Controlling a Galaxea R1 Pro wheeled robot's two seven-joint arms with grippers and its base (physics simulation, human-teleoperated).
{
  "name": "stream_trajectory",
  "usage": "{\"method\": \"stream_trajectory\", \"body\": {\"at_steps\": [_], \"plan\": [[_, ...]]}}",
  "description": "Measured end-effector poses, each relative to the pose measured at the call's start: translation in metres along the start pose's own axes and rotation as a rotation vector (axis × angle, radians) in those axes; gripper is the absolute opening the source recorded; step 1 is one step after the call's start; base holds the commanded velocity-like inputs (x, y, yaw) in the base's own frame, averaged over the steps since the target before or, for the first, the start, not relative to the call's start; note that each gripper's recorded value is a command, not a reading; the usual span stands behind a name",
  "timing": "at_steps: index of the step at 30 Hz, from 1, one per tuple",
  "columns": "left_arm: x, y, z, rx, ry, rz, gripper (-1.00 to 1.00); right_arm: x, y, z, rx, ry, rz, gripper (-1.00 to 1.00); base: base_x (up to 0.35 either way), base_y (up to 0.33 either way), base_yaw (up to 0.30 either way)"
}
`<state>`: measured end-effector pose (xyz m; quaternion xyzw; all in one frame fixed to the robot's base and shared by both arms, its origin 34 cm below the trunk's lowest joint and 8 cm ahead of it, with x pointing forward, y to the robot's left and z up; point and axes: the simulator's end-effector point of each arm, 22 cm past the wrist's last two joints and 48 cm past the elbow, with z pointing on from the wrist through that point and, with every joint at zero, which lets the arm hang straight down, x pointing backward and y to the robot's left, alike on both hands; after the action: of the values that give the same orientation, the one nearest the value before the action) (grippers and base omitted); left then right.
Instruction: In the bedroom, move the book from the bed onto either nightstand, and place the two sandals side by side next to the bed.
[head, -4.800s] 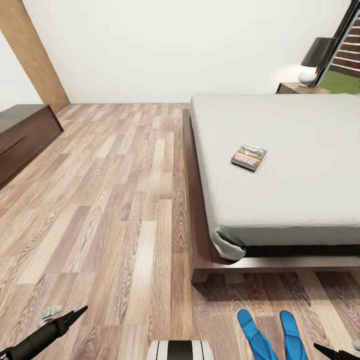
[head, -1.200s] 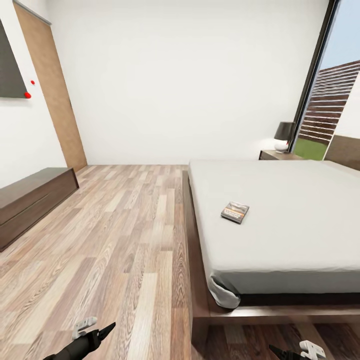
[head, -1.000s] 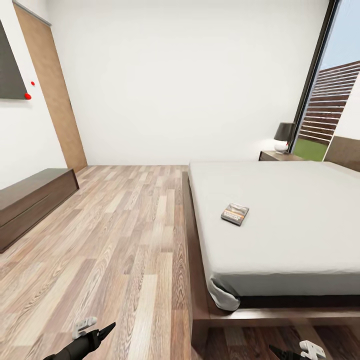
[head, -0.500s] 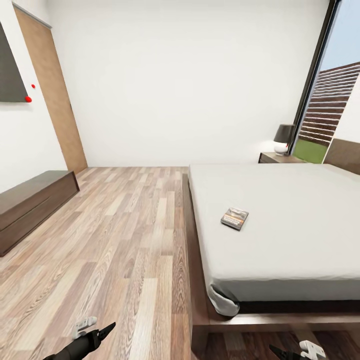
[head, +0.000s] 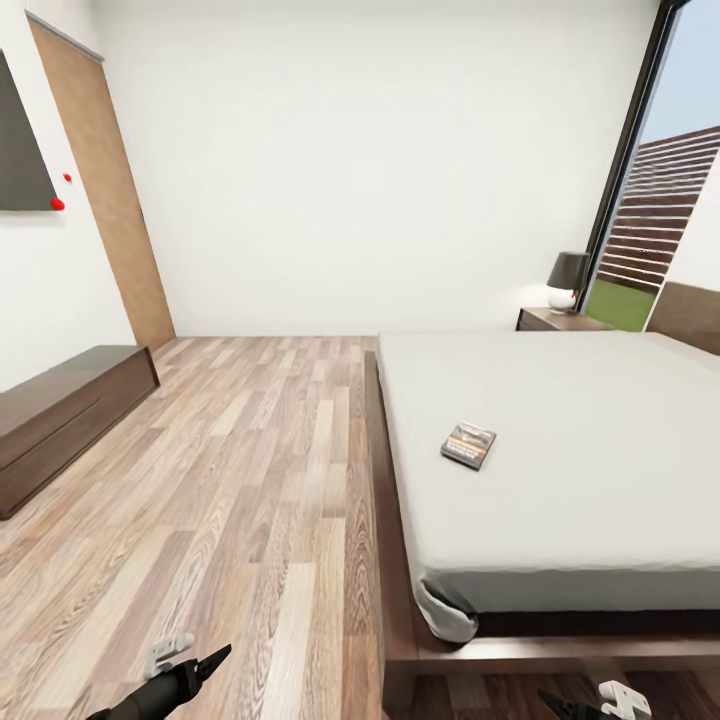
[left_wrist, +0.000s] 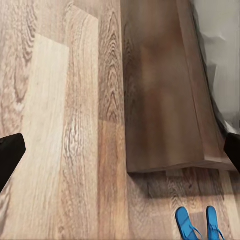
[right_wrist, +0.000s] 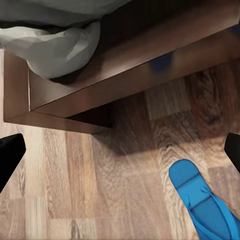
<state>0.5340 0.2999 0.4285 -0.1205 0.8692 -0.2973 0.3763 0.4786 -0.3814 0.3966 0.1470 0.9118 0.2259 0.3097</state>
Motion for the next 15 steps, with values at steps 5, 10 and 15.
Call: {"method": "stream_trajectory", "body": {"at_steps": [5, 10, 15], "plan": [[-0.007, -0.006, -0.004, 0.0, 0.0, 0.0, 1.0, -0.007, 0.006, -0.006, 0.0, 0.0, 0.0, 1.0, 0.0, 0.0, 0.0], [-0.015, -0.013, -0.008, 0.0, 0.0, 0.0, 1.0, -0.013, 0.011, -0.012, 0.0, 0.0, 0.0, 1.0, 0.0, 0.0, 0.0], [-0.022, -0.019, -0.013, 0.0, 0.0, 0.0, 1.0, -0.02, 0.016, -0.018, 0.0, 0.0, 0.0, 1.0, 0.0, 0.0, 0.0]]}}
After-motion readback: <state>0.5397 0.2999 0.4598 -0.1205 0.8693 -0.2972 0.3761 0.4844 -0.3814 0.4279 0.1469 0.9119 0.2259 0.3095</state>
